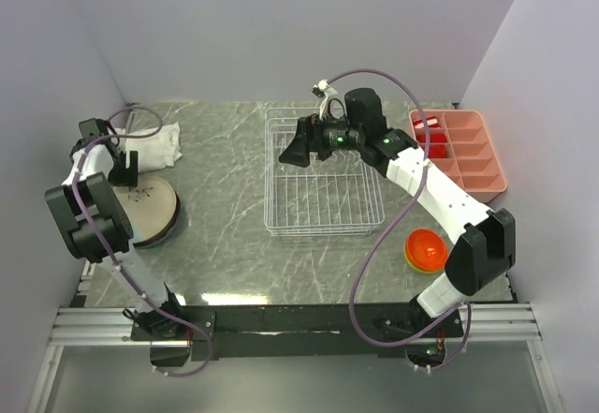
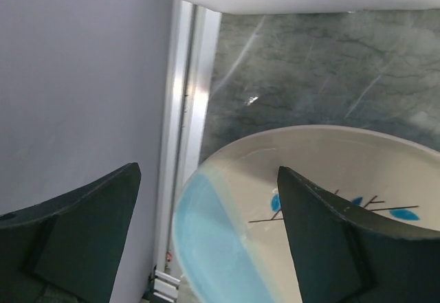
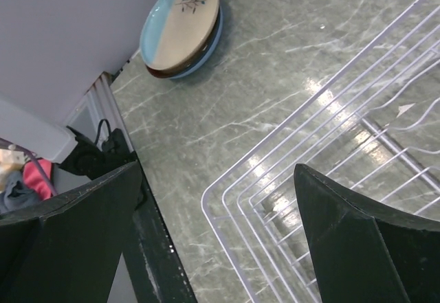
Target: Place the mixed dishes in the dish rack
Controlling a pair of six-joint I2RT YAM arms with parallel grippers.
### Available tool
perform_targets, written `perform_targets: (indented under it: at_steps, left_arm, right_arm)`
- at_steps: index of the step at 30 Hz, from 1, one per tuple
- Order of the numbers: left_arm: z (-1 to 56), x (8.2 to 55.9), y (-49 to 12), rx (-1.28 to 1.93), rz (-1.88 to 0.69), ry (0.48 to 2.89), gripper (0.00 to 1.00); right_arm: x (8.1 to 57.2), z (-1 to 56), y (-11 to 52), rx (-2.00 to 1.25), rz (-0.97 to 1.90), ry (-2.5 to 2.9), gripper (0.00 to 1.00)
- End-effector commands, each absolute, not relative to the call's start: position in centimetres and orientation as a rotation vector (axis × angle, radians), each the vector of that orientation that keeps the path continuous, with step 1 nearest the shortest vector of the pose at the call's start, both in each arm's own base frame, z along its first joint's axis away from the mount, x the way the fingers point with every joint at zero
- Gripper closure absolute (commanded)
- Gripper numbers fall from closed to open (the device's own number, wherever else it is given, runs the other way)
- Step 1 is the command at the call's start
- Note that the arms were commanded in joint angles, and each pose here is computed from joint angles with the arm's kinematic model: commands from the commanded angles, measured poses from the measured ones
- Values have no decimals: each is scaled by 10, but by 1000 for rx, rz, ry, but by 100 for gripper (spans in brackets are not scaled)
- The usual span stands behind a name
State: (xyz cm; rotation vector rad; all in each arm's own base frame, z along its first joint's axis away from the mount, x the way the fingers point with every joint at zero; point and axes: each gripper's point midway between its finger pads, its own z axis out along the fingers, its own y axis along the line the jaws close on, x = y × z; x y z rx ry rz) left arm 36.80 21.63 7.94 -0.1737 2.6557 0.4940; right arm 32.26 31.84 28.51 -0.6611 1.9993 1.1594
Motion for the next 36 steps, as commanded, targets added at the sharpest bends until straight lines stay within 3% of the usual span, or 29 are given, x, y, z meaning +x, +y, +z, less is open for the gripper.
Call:
perform_targets:
  at_steps: [1, 2, 3, 6, 15, 36]
  left_arm:
    - [74, 390, 198, -151, 285, 2642, 13]
    - [68, 386, 191, -138, 230, 2682, 14]
    - [58, 386, 185, -124, 174, 2716, 4]
    - [48, 384, 163, -74, -21, 2769, 4]
    - [41, 360, 120, 95, -256, 2790, 1]
    - [48, 326, 2, 471, -386, 2734, 1]
  right_arm:
    - [333, 303, 317, -679, 1097, 1923, 0]
    - [334, 303, 317, -677, 1089, 1925, 0]
    - [335, 301, 317, -681, 1084, 1927, 0]
    - [338, 298, 317, -690, 1063, 1929, 0]
    - [350, 295, 320, -719, 1023, 1918, 0]
    - [344, 278, 330, -794, 1045, 1913, 0]
